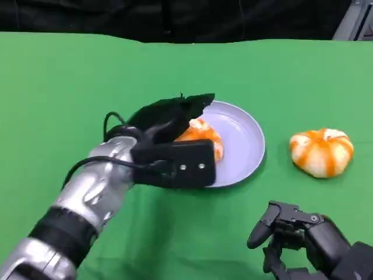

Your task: Grasp the bread from the table and place it into the plate.

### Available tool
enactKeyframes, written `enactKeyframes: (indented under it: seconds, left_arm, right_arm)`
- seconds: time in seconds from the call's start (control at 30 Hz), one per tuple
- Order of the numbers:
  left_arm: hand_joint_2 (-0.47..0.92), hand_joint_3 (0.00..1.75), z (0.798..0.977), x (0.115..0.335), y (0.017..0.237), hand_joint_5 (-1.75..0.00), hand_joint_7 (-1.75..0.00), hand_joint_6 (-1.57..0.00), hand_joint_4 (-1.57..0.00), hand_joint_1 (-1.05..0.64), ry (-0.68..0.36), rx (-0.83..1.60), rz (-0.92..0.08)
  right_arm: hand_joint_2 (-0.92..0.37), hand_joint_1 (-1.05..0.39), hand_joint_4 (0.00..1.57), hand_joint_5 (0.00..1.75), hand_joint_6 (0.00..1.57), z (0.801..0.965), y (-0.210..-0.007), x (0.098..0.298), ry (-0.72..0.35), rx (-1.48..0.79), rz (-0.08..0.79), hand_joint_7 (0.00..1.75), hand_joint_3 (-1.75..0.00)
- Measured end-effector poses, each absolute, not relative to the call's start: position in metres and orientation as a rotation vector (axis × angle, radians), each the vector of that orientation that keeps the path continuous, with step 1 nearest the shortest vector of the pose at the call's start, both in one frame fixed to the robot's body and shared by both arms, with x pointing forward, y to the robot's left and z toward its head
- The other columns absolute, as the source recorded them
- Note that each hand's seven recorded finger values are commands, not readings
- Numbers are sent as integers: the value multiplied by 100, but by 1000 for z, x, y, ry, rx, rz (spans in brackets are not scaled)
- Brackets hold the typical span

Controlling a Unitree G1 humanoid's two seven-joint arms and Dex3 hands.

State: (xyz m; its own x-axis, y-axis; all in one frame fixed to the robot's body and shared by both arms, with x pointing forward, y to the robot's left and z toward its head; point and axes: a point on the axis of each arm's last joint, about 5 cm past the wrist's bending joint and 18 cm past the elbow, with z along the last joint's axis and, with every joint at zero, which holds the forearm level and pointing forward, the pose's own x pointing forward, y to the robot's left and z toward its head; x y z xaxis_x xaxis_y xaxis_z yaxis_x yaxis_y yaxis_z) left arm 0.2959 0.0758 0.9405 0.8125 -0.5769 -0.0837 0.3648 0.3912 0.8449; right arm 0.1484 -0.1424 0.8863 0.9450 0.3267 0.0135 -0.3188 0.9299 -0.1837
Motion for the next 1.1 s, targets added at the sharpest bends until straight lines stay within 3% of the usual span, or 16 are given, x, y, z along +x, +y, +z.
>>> enactKeyframes:
  seconds: [0.3, 0.5, 0.57, 0.67, 0.73, 0.87, 1.1]
  left_arm:
    - [92, 39, 934, 271, 107, -8, -4, -9, -12, -82, -275, 917, -567]
    - [92, 36, 924, 249, 130, -20, -8, -20, -27, -76, -323, 840, -541]
    - [92, 35, 918, 241, 135, -35, -8, -25, -28, -73, -340, 801, -523]
    - [92, 30, 911, 231, 141, -72, -11, -42, -27, -64, -365, 744, -487]
    - [92, 28, 908, 223, 144, -83, -14, -51, -32, -60, -388, 681, -442]
    - [92, 26, 899, 209, 147, -100, -21, -62, -36, -54, -413, 580, -378]
    - [91, 22, 883, 185, 156, -113, -43, -87, -63, -23, -390, 399, -286]
  right_arm:
    - [-46, 9, 77, 153, 73, 886, -144, 148, -43, -174, 326, 127, -124]
    - [-46, 8, 78, 152, 73, 887, -144, 148, -45, -173, 325, 128, -124]
    - [-46, 8, 78, 152, 73, 887, -144, 148, -45, -172, 325, 127, -124]
    - [-45, 8, 78, 152, 73, 887, -144, 149, -45, -171, 325, 127, -124]
    - [-45, 8, 78, 152, 73, 887, -144, 149, -45, -170, 324, 127, -125]
    - [-45, 8, 77, 152, 74, 887, -144, 149, -46, -169, 323, 128, -126]
    - [-44, 9, 78, 151, 73, 887, -145, 149, -47, -168, 321, 128, -127]
